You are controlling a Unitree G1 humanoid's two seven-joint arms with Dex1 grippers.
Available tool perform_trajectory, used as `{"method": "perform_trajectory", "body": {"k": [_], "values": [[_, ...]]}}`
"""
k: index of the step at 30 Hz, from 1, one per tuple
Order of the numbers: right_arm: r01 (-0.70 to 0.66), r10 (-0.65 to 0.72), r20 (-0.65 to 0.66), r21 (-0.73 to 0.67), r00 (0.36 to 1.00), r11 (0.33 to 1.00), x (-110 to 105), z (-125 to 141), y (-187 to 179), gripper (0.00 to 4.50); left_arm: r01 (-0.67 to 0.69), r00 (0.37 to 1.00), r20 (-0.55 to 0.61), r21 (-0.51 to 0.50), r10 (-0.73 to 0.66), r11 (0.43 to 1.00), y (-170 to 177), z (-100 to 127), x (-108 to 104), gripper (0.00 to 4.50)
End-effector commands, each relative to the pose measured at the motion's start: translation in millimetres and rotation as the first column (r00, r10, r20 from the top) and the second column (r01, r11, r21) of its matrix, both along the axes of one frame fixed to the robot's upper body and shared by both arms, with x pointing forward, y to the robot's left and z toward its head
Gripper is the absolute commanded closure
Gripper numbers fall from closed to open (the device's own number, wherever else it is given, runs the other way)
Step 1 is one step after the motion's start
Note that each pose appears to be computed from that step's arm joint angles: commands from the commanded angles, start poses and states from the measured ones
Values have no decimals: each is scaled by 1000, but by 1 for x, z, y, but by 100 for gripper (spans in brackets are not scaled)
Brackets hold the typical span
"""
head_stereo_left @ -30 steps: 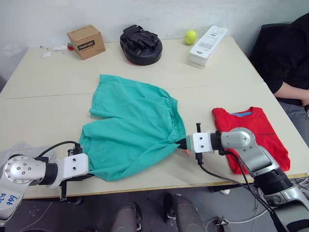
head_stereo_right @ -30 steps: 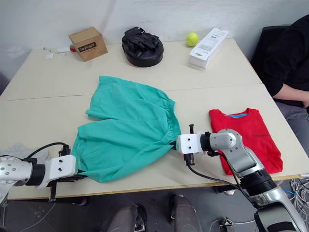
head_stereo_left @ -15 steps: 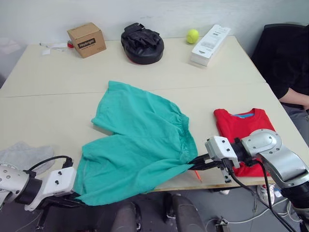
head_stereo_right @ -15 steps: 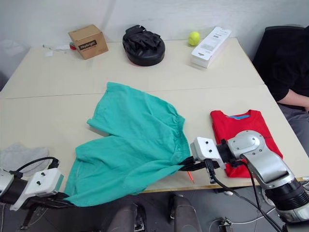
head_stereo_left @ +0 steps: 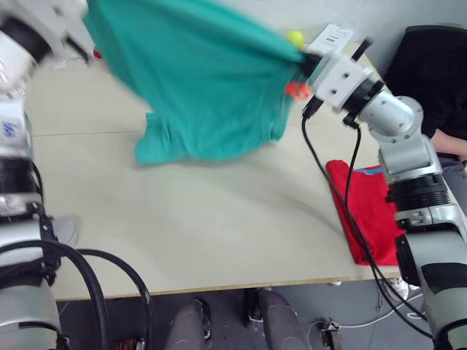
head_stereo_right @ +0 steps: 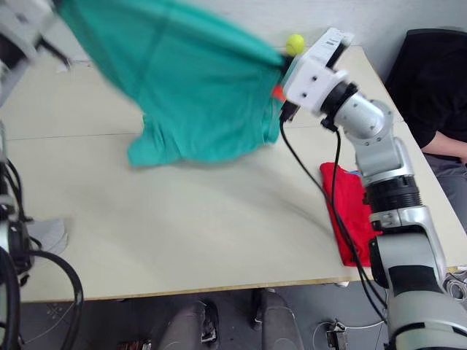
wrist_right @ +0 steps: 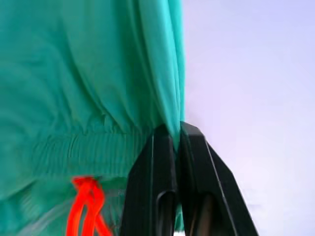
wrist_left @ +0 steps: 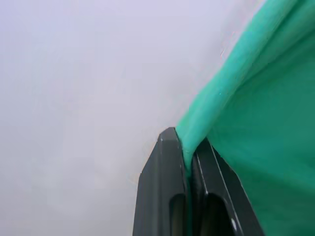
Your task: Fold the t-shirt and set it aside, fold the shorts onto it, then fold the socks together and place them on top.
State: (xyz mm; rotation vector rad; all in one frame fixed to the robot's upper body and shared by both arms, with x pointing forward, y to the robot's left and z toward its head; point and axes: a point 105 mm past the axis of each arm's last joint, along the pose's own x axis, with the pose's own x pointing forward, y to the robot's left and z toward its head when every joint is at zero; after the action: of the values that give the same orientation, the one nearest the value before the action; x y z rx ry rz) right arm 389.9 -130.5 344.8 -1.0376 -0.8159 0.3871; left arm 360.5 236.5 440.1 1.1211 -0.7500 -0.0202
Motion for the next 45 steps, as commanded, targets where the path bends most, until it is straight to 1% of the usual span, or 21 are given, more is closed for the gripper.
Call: {"method": "perform_trajectory", "body": {"k": [1, 3, 6, 8, 10, 11, 12, 14, 17, 20, 21, 23, 27, 30, 33, 34, 36, 38, 41, 43, 45], "values": [[98, -100, 178, 20, 979, 995, -13, 15, -37, 450, -69, 987, 144, -29, 72, 997, 32, 28, -22, 448], [45, -39, 195, -28, 980, 999, -23, 7, -28, 450, -31, 994, 101, 11, 30, 999, 28, 24, -25, 448], [-75, 84, 79, -109, 993, 991, -36, -27, -12, 450, 57, 987, -151, 32, -51, 998, 30, -15, -27, 448], [-123, 124, -2, -145, 992, 982, -41, -48, -7, 450, 82, 949, -307, 8, -76, 997, 35, -43, -33, 448], [-170, 156, -100, -152, 983, 974, -45, -67, -4, 450, 102, 880, -466, -15, -98, 995, 38, -74, -41, 448], [-200, 176, -155, -156, 972, 967, -48, -79, -1, 450, 113, 810, -576, -37, -114, 993, 41, -96, -48, 448], [-249, 202, -264, -160, 943, 955, -52, -100, 2, 450, 103, 684, -720, -58, -113, 993, 48, -131, -60, 448], [-336, 242, -420, -165, 875, 927, -65, -131, 8, 450, 99, 462, -881, -68, -106, 993, 55, -178, -88, 448], [-463, 280, -597, -176, 752, 868, -91, -165, 13, 450, 111, 216, -974, -45, -69, 993, 58, -213, -128, 448], [-560, 276, -740, -160, 613, 813, -113, -190, 10, 450, 98, -12, -999, -43, -42, 994, 61, -235, -162, 448], [-581, 270, -773, -153, 575, 800, -119, -195, 9, 450, 102, -77, -996, -43, -36, 994, 62, -240, -173, 448], [-606, 261, -821, -125, 508, 786, -127, -201, 7, 450, 96, -163, -986, -49, -33, 994, 64, -247, -188, 448], [-654, 232, -935, 1, 267, 757, -152, -213, -1, 450, 99, -383, -922, -107, -61, 989, 56, -263, -229, 448], [-665, 229, -970, 123, 75, 737, -172, -213, -6, 450, 113, -473, -877, -155, -84, 982, 45, -261, -248, 448], [-654, 231, -973, 183, -13, 734, -179, -212, -8, 450, 137, -498, -866, -136, -50, 981, 48, -255, -249, 448], [-633, 249, -968, 206, -21, 746, -176, -210, -7, 450, 156, -482, -876, -115, -26, 981, 52, -251, -240, 448], [-577, 296, -955, 254, -22, 776, -165, -204, -6, 450, 191, -409, -912, -78, 7, 978, 58, -238, -208, 448], [-526, 331, -944, 288, -14, 800, -155, -201, -4, 450, 220, -278, -960, -38, 26, 975, 55, -222, -167, 448], [-470, 368, -930, 327, -7, 820, -147, -197, -2, 450, 223, -84, -996, 11, 30, 975, 47, -200, -122, 448], [-406, 416, -909, 379, 3, 832, -140, -192, -3, 450, 213, 86, -994, 79, 62, 974, 34, -174, -76, 448], [-331, 470, -883, 439, 15, 835, -134, -187, -5, 450, 241, 256, -966, 91, 27, 966, 9, -159, -41, 448]]}}
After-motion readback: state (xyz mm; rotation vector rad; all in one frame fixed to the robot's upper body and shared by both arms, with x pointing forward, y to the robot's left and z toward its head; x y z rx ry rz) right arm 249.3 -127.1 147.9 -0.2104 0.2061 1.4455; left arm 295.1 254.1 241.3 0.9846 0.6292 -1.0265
